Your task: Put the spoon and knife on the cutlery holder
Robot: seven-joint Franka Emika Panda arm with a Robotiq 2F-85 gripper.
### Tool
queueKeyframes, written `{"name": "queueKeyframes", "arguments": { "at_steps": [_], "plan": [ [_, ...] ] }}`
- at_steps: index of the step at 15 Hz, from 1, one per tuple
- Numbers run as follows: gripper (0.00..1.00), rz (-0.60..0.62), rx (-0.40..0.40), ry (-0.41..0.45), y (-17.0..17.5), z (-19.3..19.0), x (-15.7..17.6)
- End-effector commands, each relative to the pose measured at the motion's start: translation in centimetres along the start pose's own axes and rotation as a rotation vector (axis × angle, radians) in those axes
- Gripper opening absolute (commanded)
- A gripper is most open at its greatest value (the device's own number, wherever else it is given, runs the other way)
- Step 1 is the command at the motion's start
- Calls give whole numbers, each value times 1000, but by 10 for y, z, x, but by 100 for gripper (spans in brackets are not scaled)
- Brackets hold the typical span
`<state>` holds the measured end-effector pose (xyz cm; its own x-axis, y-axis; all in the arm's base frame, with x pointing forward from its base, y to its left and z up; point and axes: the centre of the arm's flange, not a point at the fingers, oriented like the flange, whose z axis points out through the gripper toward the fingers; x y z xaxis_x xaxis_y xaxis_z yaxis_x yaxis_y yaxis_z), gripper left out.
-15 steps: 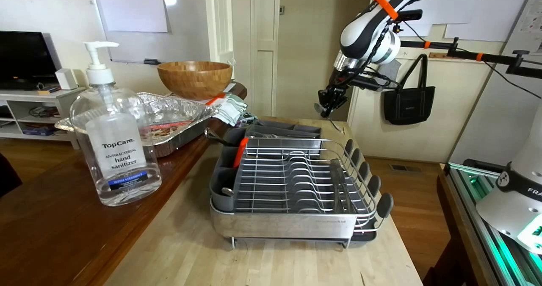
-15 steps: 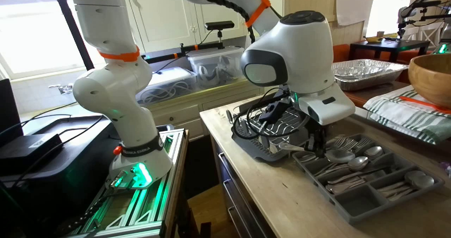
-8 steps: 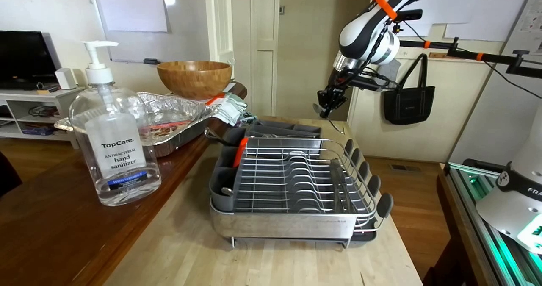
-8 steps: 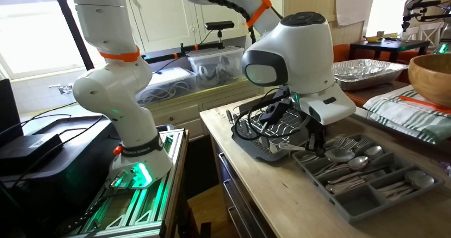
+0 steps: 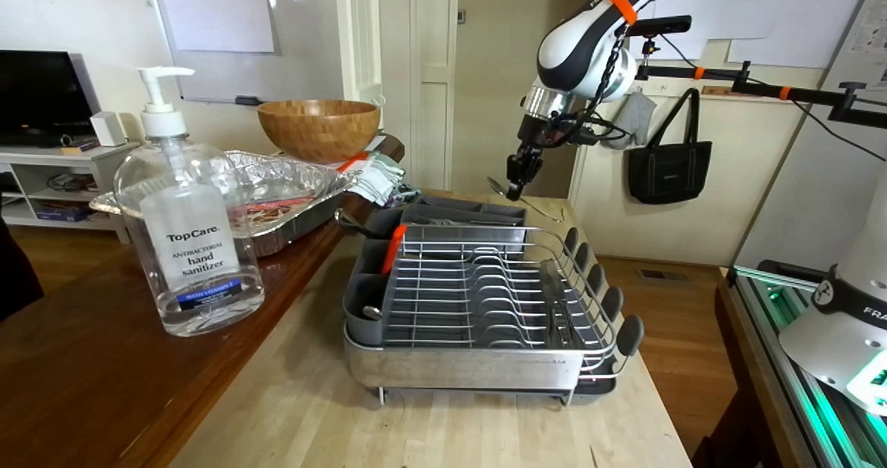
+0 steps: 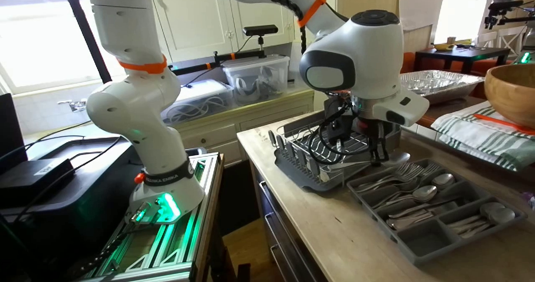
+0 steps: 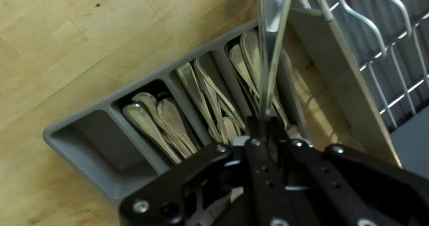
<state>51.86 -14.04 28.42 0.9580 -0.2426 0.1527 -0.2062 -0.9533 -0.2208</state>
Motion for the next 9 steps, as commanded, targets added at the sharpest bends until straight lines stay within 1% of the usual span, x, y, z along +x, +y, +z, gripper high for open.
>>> {"name": "queueKeyframes", "arguments": {
  "at_steps": [1, 3, 6, 9],
  "plan": [
    [2, -185, -52, -65, 15, 25, 18],
    [2, -280, -72, -87, 26, 34, 26],
    [2, -376, -84, -106, 44, 45, 38],
    [2, -467, -96, -115, 48, 51, 56]
  ]
}}
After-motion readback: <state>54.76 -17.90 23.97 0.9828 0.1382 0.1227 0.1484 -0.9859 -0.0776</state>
